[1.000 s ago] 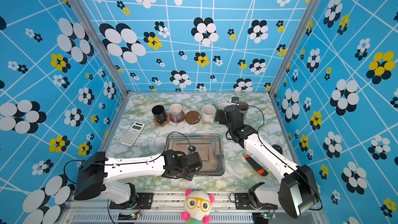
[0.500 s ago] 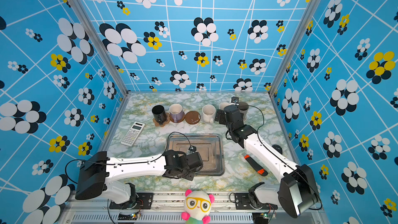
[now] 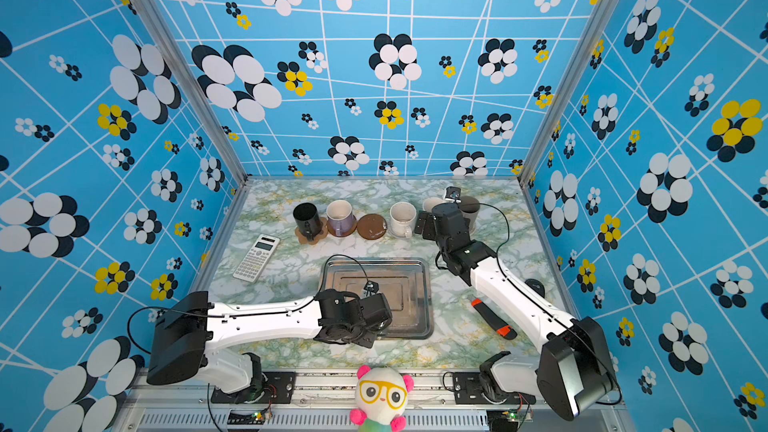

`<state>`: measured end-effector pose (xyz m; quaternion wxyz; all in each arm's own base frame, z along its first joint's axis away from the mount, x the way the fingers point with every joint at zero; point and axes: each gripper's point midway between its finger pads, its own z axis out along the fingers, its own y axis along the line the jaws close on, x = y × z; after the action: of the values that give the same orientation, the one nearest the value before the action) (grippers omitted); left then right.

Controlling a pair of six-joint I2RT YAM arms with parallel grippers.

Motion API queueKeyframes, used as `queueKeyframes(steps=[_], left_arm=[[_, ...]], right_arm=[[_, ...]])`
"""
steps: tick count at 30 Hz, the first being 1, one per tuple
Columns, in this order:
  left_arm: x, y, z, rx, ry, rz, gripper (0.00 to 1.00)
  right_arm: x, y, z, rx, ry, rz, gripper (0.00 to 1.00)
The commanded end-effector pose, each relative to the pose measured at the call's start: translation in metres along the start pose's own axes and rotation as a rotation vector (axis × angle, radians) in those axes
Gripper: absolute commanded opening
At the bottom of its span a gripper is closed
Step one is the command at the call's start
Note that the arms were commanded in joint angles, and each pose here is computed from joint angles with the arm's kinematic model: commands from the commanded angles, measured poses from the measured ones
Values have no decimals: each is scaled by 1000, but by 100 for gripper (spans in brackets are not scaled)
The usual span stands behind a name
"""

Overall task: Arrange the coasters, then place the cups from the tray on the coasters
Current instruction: 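Lift the light blue mug up out of the tray with the left gripper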

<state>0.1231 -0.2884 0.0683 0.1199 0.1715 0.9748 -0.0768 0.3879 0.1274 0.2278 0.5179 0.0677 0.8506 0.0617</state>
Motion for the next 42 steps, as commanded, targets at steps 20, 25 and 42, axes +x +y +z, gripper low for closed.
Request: queueKeyframes(steps=[20,25,42], left_arm=[[-3,9,1,-40,-24,-16,0],[-5,10,-1,-42,-38,-19,0],[-16,12,-12,-45,-96,-33,0]], right_arm=[[-3,-1,3,0,-11,5,99],[-2,-1,2,0,-10,5,99],[-3,-1,3,-1,-9,4,99]])
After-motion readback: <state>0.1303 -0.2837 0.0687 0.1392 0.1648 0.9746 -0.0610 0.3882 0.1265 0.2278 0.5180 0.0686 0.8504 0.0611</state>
